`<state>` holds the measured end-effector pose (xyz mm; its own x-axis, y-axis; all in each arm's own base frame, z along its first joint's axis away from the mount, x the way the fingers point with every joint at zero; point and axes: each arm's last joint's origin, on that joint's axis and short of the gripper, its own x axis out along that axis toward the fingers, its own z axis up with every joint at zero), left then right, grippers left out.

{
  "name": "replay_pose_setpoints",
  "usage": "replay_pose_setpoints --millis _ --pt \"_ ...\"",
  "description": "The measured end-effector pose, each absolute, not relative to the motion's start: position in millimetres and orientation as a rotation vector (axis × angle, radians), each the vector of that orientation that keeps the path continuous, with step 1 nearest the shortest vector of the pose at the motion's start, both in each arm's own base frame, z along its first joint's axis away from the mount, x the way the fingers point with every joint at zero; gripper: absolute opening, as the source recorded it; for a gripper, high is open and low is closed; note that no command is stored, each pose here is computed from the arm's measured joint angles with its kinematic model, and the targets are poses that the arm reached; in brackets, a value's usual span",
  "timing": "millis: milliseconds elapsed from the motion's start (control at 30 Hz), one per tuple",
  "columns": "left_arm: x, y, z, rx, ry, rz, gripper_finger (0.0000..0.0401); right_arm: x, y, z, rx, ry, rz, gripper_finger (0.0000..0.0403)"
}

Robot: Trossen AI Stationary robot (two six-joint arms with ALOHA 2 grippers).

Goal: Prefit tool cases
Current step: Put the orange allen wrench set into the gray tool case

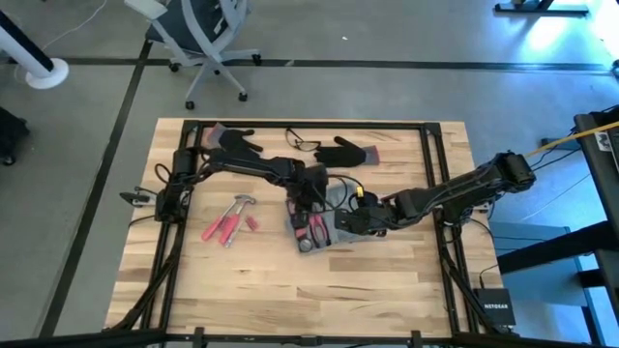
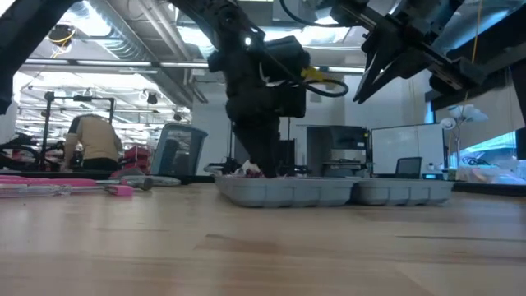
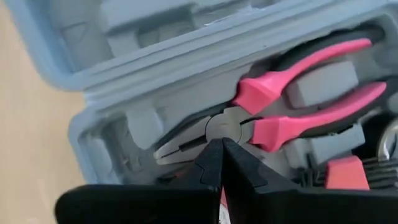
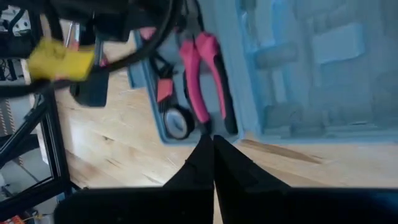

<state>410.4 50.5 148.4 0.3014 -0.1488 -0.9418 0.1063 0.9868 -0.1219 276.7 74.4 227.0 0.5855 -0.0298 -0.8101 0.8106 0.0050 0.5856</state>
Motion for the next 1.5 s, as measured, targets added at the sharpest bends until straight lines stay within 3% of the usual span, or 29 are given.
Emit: replay_pose_setpoints --millis 267,433,667,1000,1267,1500 --pt "406.4 43.7 160.4 -0.034 1.217 -0.220 0.0000 280.0 73.5 229.6 1.421 0.634 -0.752 0.0000" --pt "396.3 51.5 203.9 -0.030 1.096 -0.203 0.0000 274.8 70.8 225.9 1.378 0.642 -0.828 0.0000" --pt "345.1 56.2 226.0 -0.072 1.009 -0.140 0.0000 266.0 55.1 207.8 1.296 0.767 -1.038 0.0000" --pt "259.8 49.0 205.9 -0.189 0.950 0.110 0.0000 299.7 16.6 165.5 1.214 0.937 -0.960 0.0000" --pt "238.7 45.7 213.6 -0.232 0.896 0.165 0.0000 304.3 30.6 143.8 1.199 1.073 -0.922 0.0000" --pt "233.3 44.1 214.7 -0.225 0.917 0.163 0.0000 310.1 61.5 141.8 1.348 0.998 -0.909 0.0000"
